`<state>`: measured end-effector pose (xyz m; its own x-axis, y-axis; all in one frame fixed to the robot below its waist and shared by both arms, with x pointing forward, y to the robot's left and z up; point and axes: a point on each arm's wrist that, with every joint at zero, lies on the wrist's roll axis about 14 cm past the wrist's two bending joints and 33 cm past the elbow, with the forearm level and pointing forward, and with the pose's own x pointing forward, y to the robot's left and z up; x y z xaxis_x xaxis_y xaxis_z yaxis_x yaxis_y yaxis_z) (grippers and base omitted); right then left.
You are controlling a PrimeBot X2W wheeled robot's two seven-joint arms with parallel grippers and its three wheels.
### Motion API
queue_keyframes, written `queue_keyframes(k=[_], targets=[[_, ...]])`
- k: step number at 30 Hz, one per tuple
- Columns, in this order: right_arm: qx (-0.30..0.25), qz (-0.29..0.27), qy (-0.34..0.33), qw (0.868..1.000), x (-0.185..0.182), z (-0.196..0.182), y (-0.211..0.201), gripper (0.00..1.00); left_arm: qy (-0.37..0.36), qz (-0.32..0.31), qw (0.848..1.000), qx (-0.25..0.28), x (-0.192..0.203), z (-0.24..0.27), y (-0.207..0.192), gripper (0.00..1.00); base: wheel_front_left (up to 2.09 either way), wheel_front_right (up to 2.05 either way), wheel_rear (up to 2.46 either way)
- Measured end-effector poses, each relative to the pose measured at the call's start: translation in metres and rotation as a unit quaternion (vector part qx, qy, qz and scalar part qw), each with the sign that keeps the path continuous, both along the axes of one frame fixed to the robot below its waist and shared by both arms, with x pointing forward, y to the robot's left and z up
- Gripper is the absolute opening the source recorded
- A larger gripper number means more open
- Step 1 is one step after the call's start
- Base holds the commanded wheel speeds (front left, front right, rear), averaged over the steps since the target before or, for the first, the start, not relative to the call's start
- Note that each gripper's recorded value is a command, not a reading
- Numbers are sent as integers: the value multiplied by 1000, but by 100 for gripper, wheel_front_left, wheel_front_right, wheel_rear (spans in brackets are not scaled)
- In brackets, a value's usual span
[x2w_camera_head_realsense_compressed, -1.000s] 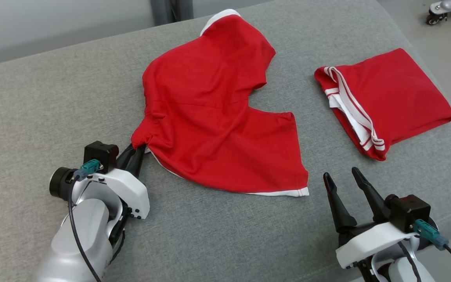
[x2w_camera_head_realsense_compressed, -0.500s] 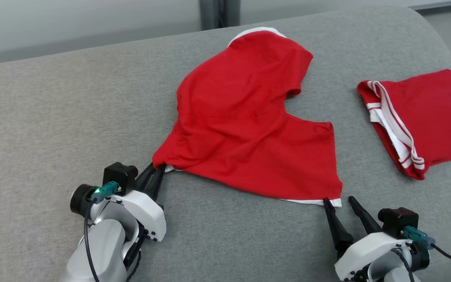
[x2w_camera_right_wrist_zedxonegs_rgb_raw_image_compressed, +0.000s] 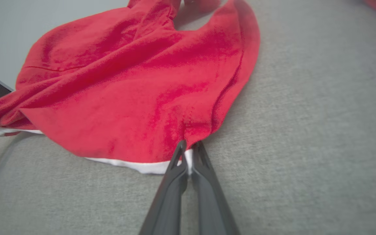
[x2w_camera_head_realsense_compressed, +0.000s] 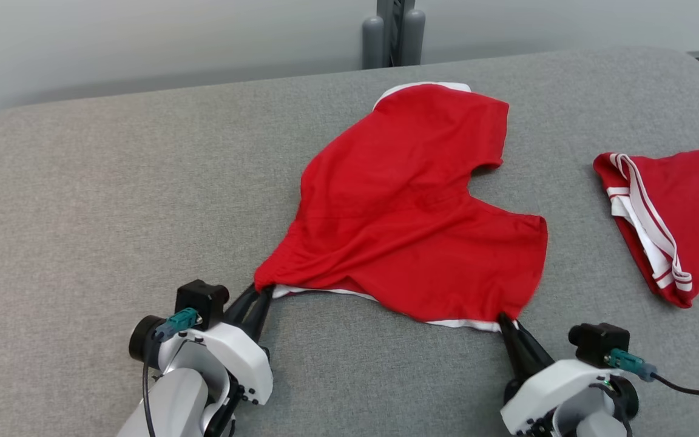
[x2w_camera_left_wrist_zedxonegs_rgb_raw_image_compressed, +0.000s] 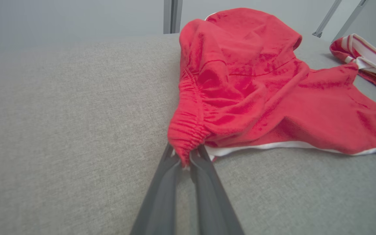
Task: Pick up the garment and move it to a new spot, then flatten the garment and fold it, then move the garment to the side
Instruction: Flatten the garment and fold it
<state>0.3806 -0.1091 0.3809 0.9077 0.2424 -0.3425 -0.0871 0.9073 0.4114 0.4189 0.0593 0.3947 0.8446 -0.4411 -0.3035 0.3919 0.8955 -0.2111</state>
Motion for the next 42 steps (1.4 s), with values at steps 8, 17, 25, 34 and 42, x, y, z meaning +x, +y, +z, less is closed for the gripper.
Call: queue_keyframes(k=[8,17,25,34,42], targets=[[1,-14,-120,993,35,73,-11,0,9,-10,1000,-26,-15,21,5,0,0,0,0],[-19,6,-232,973,46,163,-14,0,1,-11,987,-160,-32,91,9,0,0,0,0],[-16,12,-303,953,38,224,-10,0,-27,-6,962,-271,-46,161,16,0,0,0,0],[-23,13,-313,949,39,241,-7,0,0,17,954,-299,-40,187,32,0,0,0,0],[-40,24,-321,946,77,268,-3,0,28,-18,972,-233,1,212,33,0,0,0,0]])
